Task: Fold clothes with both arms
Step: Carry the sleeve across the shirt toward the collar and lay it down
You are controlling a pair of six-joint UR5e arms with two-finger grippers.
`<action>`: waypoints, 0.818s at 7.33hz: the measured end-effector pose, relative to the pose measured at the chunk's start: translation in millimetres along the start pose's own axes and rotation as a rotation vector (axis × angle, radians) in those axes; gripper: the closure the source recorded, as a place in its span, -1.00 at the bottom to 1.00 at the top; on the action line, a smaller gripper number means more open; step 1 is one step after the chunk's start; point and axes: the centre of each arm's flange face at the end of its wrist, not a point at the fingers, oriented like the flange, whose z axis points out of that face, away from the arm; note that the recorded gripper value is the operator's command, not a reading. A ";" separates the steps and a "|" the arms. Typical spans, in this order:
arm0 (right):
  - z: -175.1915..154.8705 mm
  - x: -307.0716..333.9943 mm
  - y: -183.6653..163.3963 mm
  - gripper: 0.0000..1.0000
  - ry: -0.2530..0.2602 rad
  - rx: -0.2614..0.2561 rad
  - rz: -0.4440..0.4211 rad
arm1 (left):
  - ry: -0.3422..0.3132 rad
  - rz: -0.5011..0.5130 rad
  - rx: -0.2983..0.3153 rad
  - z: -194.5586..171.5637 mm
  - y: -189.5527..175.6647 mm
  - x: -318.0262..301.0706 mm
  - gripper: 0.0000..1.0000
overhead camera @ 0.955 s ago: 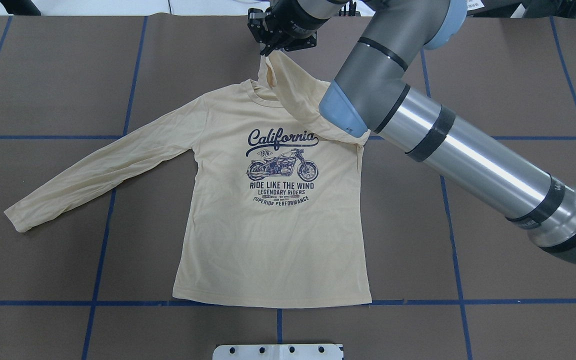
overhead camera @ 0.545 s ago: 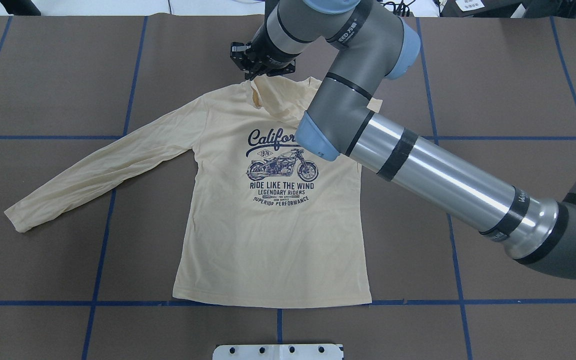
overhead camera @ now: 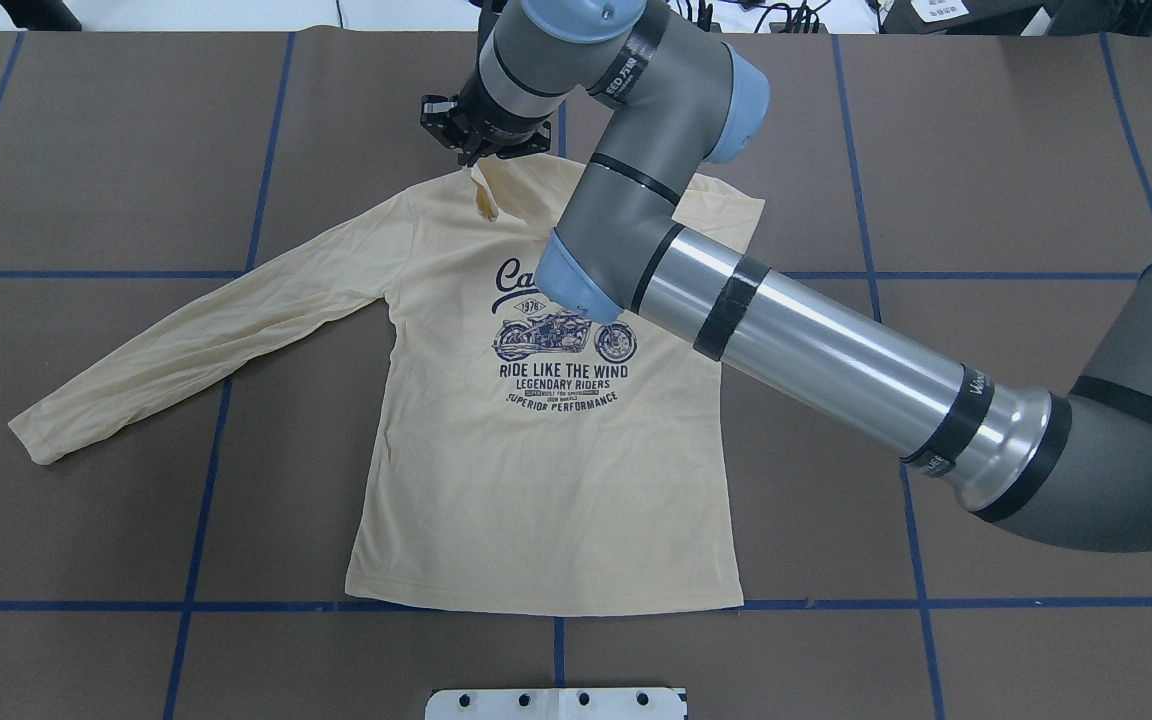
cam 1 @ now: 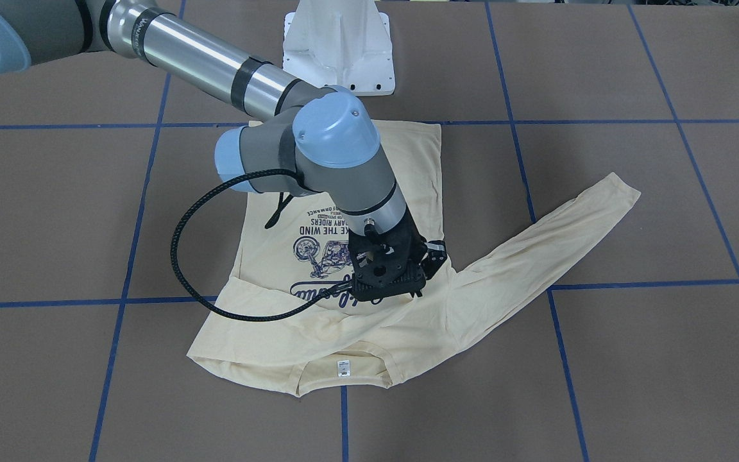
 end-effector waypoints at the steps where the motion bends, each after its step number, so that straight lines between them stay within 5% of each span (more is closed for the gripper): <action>1: 15.6 -13.5 7.3 -1.00 -0.003 0.039 -0.015 | 0.000 -0.001 -0.001 0.8 0.1 -0.9 -0.99; 3: 32.1 -31.8 14.4 -0.99 -0.004 0.100 -0.030 | 0.000 -0.001 -0.002 2.1 0.3 -2.0 -0.99; 6: 32.8 -35.1 12.9 -0.98 -0.003 0.125 -0.009 | 0.009 -0.007 0.001 1.0 -1.0 0.1 -0.99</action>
